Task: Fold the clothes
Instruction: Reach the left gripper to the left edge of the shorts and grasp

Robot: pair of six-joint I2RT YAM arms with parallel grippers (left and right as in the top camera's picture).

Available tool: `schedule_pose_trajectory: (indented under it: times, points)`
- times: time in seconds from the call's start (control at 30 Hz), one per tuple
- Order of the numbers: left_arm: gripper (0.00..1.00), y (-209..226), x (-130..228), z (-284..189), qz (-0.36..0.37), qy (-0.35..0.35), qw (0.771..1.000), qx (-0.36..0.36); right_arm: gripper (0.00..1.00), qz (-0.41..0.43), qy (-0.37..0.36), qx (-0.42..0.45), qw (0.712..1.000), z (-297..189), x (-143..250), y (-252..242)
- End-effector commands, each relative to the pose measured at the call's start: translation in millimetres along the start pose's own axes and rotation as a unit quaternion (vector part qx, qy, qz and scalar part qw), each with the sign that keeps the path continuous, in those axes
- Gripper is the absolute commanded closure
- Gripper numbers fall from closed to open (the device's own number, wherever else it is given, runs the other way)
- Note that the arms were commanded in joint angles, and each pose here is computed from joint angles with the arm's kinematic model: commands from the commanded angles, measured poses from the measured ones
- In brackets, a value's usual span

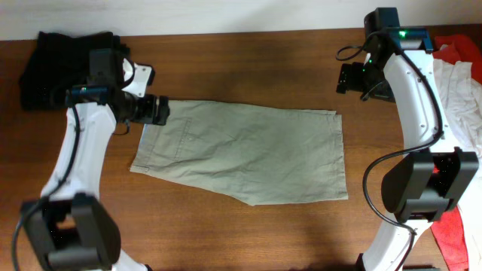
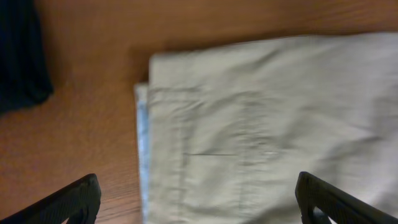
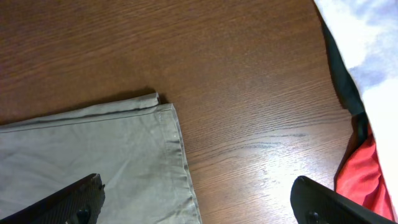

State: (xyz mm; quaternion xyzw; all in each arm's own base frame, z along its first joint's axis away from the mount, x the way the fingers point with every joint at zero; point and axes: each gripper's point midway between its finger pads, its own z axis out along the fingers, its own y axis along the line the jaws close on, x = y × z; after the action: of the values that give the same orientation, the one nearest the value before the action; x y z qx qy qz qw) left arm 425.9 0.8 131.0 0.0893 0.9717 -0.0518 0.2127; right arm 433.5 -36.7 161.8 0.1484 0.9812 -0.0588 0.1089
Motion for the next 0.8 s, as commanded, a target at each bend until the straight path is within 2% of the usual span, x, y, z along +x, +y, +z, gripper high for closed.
schedule_pose_trajectory:
  times: [0.0,0.03,0.07,0.17,0.23,0.37,0.5,0.57,0.6,0.67,0.7,0.73,0.77]
  points:
    - [0.0,39.0,18.4,31.1,-0.051,0.032,0.998,0.021,0.01,0.001,-0.008,0.008,1.0,-5.0,-1.2,-3.1]
    - [0.0,37.9,20.9,35.5,-0.054,0.031,0.997,0.047,0.01,0.001,-0.008,0.008,1.0,-5.0,-1.2,-3.1]
    - [0.0,30.9,23.7,42.3,-0.046,0.022,0.992,0.113,0.01,0.001,-0.008,0.008,1.0,-5.0,-1.2,-3.1]
    - [0.0,27.9,31.5,58.4,-0.067,0.023,0.982,0.173,0.01,0.001,-0.008,0.008,1.0,-5.0,-1.2,-3.1]
    - [0.01,29.3,48.8,81.8,-0.086,0.055,0.977,0.187,0.01,0.001,-0.008,0.008,1.0,-4.8,-1.1,-3.1]
    - [0.01,25.9,63.1,99.3,-0.084,0.077,0.972,0.204,0.01,0.001,-0.008,0.008,1.0,-5.0,-1.1,-3.1]
    - [0.05,21.2,81.6,111.8,-0.099,0.111,0.965,0.217,0.01,0.001,-0.008,0.008,1.0,-5.0,-1.2,-3.1]
    - [0.11,19.3,89.4,117.5,-0.106,0.125,0.961,0.222,0.01,0.001,-0.008,0.008,1.0,-4.8,-1.1,-3.1]
    - [0.24,16.6,92.4,118.1,-0.108,0.131,0.959,0.227,0.01,0.001,-0.008,0.008,1.0,-5.0,-1.2,-3.1]
    - [0.31,13.9,94.5,117.3,-0.109,0.137,0.958,0.229,0.01,0.001,-0.008,0.008,1.0,-5.0,-1.2,-3.1]
    - [0.39,13.9,94.4,117.4,-0.108,0.137,0.958,0.229,0.01,0.001,-0.008,0.008,1.0,-4.8,-1.1,-3.1]
    - [0.55,14.0,94.2,117.5,-0.108,0.137,0.958,0.228,0.01,0.001,-0.008,0.008,1.0,-5.0,-1.2,-3.1]
    - [0.75,14.4,93.7,117.8,-0.108,0.136,0.958,0.228,0.01,0.001,-0.008,0.008,1.0,-5.0,-1.2,-3.1]
